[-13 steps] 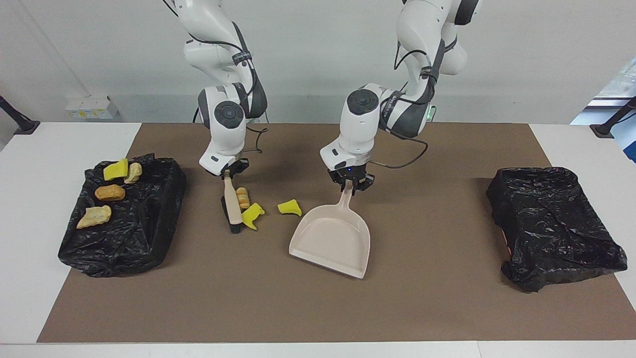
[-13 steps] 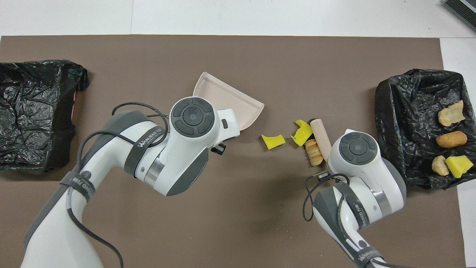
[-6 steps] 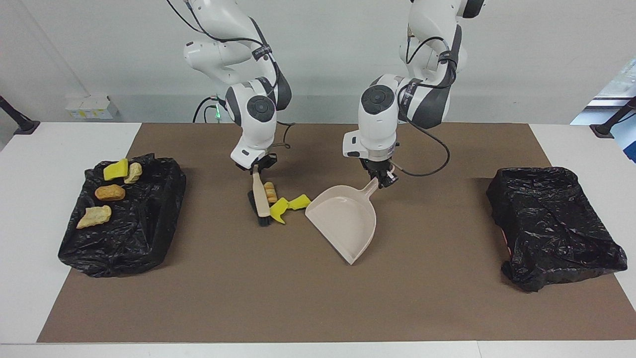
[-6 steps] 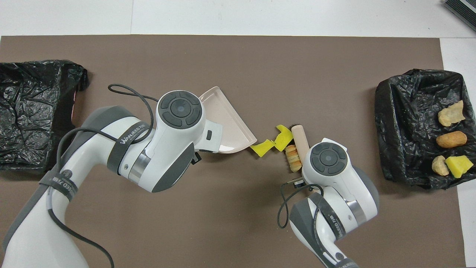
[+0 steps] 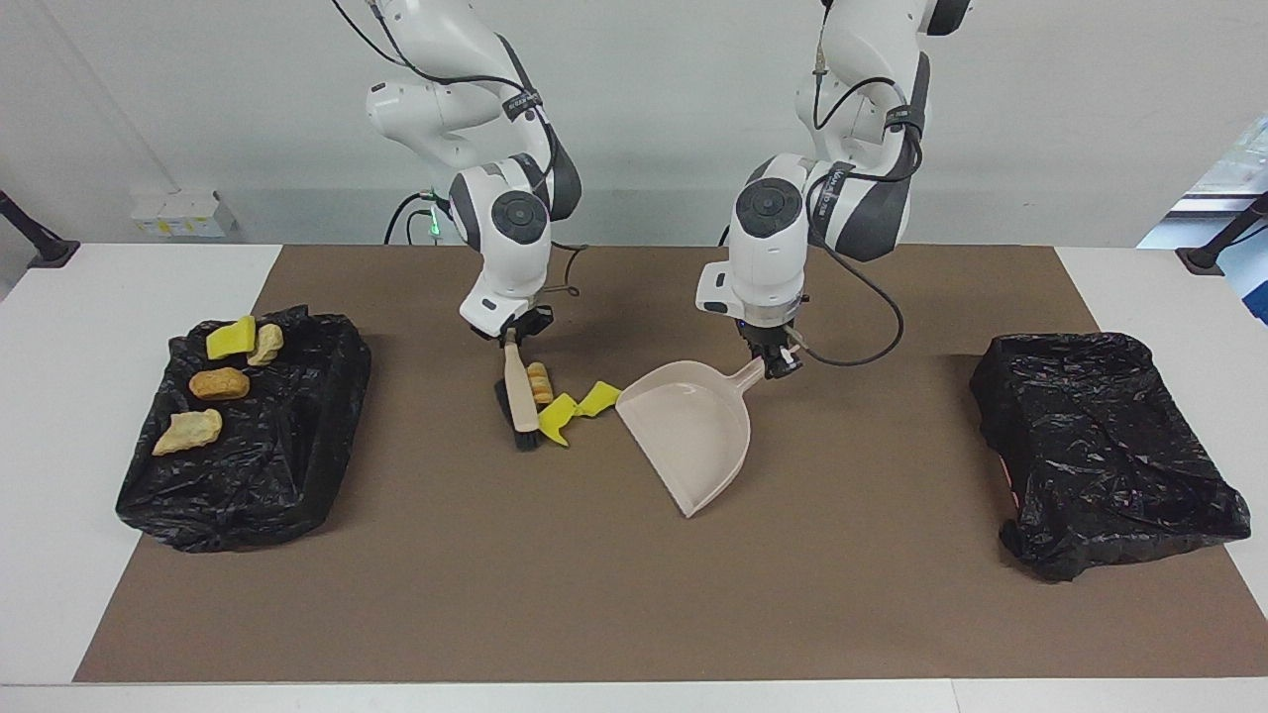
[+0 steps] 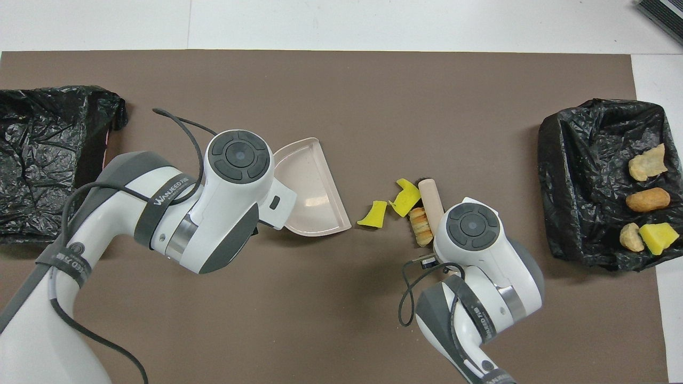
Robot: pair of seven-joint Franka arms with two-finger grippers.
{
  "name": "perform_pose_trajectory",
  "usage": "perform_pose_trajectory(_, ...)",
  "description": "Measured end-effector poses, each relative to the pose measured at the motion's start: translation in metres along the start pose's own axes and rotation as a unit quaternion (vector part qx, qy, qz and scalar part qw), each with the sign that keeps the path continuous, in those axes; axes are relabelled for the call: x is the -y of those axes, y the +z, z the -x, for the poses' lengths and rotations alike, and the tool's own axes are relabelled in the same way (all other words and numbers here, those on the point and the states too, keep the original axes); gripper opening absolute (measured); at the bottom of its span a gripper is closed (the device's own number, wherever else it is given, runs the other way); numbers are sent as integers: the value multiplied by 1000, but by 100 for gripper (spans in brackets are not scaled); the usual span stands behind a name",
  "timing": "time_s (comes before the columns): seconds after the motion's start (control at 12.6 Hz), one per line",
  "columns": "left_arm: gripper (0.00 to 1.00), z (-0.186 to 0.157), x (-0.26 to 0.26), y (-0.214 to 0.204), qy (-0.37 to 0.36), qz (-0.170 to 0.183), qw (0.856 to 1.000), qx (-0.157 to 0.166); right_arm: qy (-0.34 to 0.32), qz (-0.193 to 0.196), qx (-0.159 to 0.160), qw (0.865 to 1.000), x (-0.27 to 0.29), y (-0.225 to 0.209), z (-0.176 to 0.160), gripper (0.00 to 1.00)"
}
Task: Sweep and dump trash in bin
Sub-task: 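Push the remaining pieces onto the dustpan with the brush in the right gripper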
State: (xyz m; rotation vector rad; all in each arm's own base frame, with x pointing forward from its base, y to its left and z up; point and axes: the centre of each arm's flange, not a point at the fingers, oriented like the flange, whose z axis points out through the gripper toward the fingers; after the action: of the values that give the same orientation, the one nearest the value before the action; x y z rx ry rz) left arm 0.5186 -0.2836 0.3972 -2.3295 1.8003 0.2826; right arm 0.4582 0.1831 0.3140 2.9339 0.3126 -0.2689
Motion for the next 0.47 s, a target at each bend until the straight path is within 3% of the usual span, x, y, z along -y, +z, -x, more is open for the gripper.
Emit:
perform_pose_trajectory(0.16, 33, 6, -15, 7, 14, -13, 1000, 8, 10, -1, -5, 1000, 10, 0, 0, 26)
perform_pose_trajectory(0.47, 33, 10, -48, 22, 33, -29, 999, -9, 39, -18, -8, 999, 65, 1, 4, 26)
